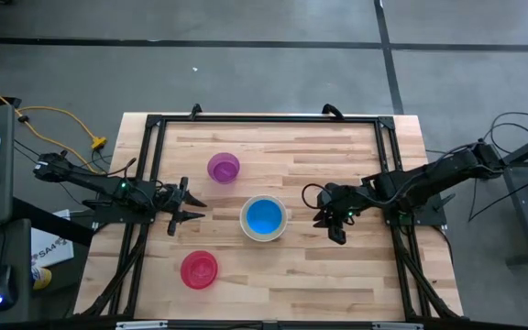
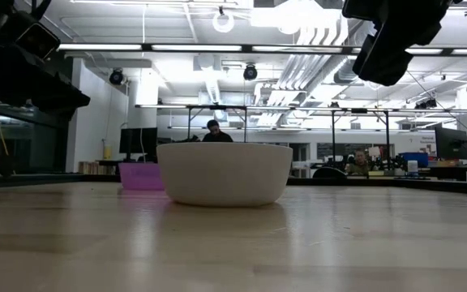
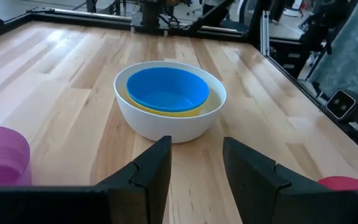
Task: Nest bowls inside each other
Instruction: Stack the violet bowl on the blue bowl
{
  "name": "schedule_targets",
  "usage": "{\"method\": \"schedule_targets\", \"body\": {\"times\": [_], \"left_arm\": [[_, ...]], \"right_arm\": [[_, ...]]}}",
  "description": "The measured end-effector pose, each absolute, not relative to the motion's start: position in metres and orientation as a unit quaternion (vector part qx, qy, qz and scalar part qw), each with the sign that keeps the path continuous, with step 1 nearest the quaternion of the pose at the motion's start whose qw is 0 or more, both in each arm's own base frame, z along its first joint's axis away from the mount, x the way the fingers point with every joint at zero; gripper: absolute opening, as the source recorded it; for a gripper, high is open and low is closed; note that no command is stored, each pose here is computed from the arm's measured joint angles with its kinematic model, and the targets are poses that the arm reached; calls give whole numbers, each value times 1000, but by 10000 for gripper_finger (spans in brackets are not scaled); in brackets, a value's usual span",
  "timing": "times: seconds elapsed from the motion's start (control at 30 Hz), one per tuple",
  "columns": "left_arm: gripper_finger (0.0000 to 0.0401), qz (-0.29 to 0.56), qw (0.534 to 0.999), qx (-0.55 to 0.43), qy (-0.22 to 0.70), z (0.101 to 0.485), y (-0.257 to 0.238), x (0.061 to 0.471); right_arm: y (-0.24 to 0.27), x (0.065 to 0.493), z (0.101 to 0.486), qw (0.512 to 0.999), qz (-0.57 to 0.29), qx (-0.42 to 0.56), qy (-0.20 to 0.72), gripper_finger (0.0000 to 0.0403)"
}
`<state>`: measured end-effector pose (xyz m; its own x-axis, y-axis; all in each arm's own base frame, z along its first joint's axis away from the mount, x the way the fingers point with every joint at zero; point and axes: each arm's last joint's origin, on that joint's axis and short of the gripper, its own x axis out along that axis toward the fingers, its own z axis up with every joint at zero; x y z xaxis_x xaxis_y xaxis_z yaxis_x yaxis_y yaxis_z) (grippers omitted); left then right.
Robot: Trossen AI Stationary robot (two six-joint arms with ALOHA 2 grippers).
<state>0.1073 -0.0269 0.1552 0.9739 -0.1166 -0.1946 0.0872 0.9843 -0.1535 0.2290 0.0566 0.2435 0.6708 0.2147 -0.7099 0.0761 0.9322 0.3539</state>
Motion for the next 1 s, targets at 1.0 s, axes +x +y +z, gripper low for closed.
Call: {"method": "schedule_targets", "body": {"times": [1.0], "left_arm": [[145,-25,995,-66,74,196,-29,121]], "right_arm": [[57,229,244,897,39,181,402,89]]}}
